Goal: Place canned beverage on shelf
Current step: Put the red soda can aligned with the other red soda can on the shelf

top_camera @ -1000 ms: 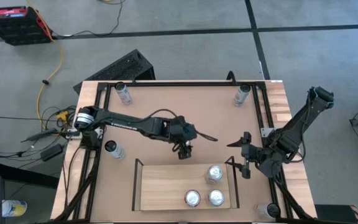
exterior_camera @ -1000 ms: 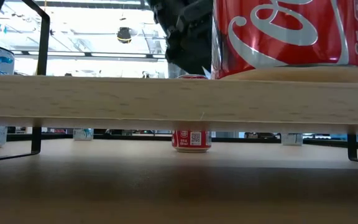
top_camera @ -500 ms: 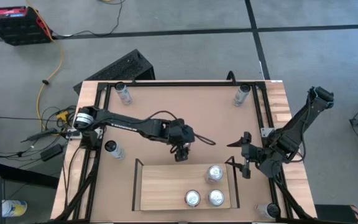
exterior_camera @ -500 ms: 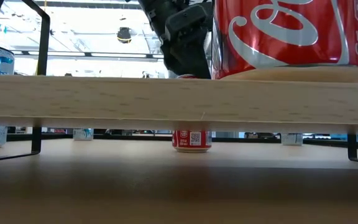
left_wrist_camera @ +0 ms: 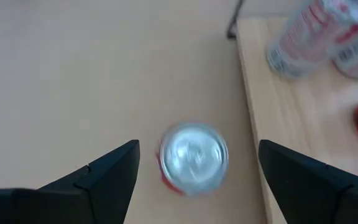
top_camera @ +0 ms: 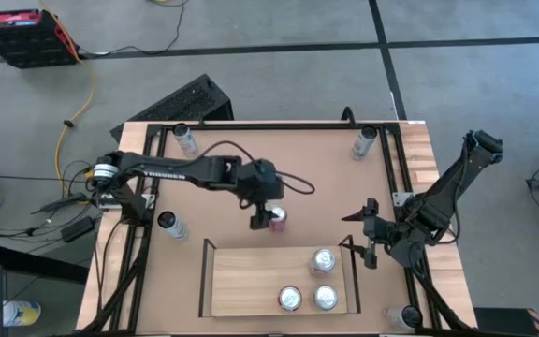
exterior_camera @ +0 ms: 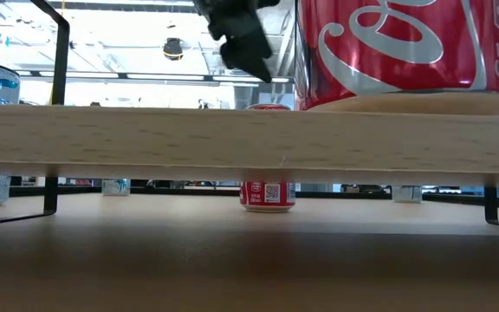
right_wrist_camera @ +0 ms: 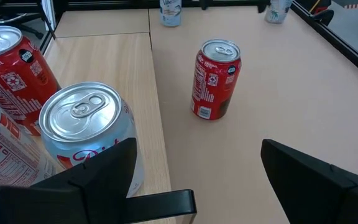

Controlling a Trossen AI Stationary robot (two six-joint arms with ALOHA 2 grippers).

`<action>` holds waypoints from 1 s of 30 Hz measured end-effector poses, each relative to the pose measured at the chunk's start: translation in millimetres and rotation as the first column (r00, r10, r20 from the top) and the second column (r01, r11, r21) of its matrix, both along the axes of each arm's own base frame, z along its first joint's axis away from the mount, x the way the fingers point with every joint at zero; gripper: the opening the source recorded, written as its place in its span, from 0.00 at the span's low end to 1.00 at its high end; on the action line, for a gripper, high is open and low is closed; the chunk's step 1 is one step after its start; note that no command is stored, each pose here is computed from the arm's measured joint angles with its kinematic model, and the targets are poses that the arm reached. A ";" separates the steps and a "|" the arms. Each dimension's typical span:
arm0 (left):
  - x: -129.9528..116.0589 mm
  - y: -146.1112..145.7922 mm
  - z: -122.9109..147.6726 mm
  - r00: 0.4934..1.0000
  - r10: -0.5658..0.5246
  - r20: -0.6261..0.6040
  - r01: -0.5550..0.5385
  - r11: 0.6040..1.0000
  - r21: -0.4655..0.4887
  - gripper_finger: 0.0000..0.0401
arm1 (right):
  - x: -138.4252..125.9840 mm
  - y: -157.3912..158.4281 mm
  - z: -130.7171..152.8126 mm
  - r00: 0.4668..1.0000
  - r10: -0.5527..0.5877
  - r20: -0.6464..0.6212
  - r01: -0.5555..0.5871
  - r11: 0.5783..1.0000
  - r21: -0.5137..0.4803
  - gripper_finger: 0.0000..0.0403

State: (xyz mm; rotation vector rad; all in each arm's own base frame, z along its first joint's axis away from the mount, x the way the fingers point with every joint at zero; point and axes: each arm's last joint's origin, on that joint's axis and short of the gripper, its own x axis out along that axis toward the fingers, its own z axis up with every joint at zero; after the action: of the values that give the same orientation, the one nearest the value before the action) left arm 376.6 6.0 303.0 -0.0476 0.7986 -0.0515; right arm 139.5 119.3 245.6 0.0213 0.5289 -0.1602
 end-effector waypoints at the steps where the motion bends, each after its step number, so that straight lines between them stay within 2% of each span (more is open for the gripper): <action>1: -2.4 1.5 0.3 1.000 -0.007 -0.016 0.007 1.000 -0.007 0.78 | 0.2 0.3 0.2 1.000 0.000 0.004 0.000 1.000 0.004 0.92; 5: -7.5 2.0 -2.9 0.996 -0.055 -0.072 0.057 0.998 0.026 0.78 | 1.7 1.8 1.8 1.000 0.012 0.022 -0.012 1.000 0.006 0.92; 9: -0.1 1.3 -22.6 0.983 -0.148 -0.112 0.157 0.985 0.074 0.78 | 2.1 2.3 2.3 0.999 0.015 0.028 -0.015 1.000 0.008 0.92; 13: 7.5 1.8 -28.3 0.978 -0.188 -0.090 0.199 0.973 0.120 0.78 | 2.0 2.2 2.1 1.000 0.006 0.028 -0.007 1.000 0.026 0.92; 15: 7.1 0.3 -28.5 0.965 -0.240 -0.105 0.257 0.947 0.191 0.78 | 1.9 2.2 2.0 1.000 0.006 0.026 -0.006 1.000 0.028 0.92; 17: 7.2 -3.4 -28.7 0.942 -0.313 -0.123 0.335 0.900 0.278 0.78 | 1.9 2.1 2.0 1.000 0.006 0.026 -0.006 1.000 0.028 0.92; 21: 10.3 -7.7 -26.2 0.921 -0.373 -0.114 0.387 0.841 0.377 0.78 | 1.9 2.2 2.1 1.000 0.005 0.026 -0.006 1.000 0.029 0.92; 24: 14.9 -8.1 -29.6 0.911 -0.401 -0.101 0.407 0.829 0.383 0.78 | 1.9 2.1 2.1 1.000 0.006 0.026 -0.006 1.000 0.029 0.92; 30: 24.4 -7.7 -49.9 0.905 -0.404 -0.134 0.425 0.838 0.343 0.78 | 1.7 2.5 2.0 1.000 0.021 0.014 -0.021 0.999 0.043 0.92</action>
State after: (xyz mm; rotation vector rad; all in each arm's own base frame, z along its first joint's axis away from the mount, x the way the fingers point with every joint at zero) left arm 400.9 -1.7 253.1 0.4851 0.8536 -0.3142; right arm 141.2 121.9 247.6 0.0593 0.5191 -0.1280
